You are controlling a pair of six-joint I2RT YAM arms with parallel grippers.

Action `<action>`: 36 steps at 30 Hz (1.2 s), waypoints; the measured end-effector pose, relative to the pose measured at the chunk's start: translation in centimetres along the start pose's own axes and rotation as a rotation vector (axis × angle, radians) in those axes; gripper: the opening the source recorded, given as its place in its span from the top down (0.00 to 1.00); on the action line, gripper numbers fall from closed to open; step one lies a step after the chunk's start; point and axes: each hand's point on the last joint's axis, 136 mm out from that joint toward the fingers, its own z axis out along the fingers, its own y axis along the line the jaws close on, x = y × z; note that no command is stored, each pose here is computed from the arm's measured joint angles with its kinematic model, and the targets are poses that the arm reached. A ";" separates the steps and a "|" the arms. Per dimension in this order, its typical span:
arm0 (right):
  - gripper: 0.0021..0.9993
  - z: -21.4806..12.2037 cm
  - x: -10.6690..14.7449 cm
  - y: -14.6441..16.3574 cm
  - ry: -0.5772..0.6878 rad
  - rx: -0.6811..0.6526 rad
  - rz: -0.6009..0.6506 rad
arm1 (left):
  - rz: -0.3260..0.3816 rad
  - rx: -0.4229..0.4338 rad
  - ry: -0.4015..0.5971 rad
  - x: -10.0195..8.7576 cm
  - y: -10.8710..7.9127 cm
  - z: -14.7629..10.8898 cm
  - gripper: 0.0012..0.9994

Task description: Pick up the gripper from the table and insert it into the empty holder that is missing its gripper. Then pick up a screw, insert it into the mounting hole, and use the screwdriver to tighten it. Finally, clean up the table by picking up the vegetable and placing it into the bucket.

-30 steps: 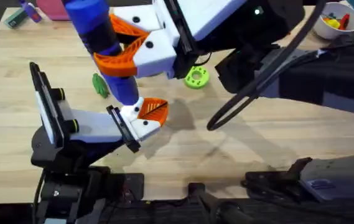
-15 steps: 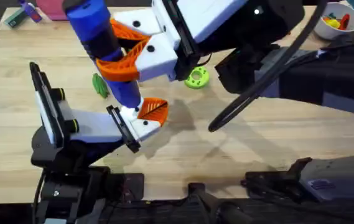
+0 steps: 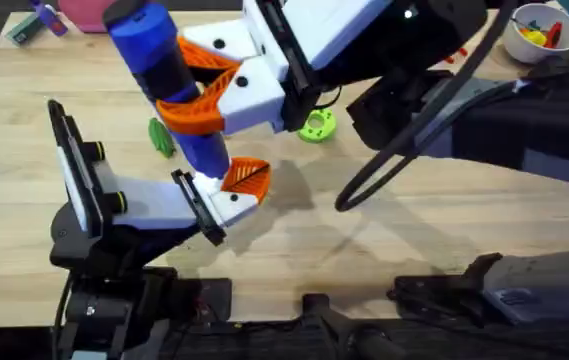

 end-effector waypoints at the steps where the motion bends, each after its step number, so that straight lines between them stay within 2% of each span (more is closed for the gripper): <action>1: 0.98 0.0 0.0 0.0 0.003 0.001 0.002 | 0.000 0.001 0.000 0.0 0.0 0.0 0.99; 24: 0.98 0.0 0.1 0.0 0.008 0.002 -0.016 | 0.000 0.003 0.000 0.0 0.0 0.0 0.99; 30: 0.98 -0.1 -1.3 0.5 -0.031 -0.009 -0.087 | 0.001 0.003 0.000 0.0 0.0 0.0 0.99; 36: 0.98 -0.8 -1.9 -0.2 -0.034 0.012 -0.056 | 0.001 0.003 0.000 0.0 0.0 0.0 0.99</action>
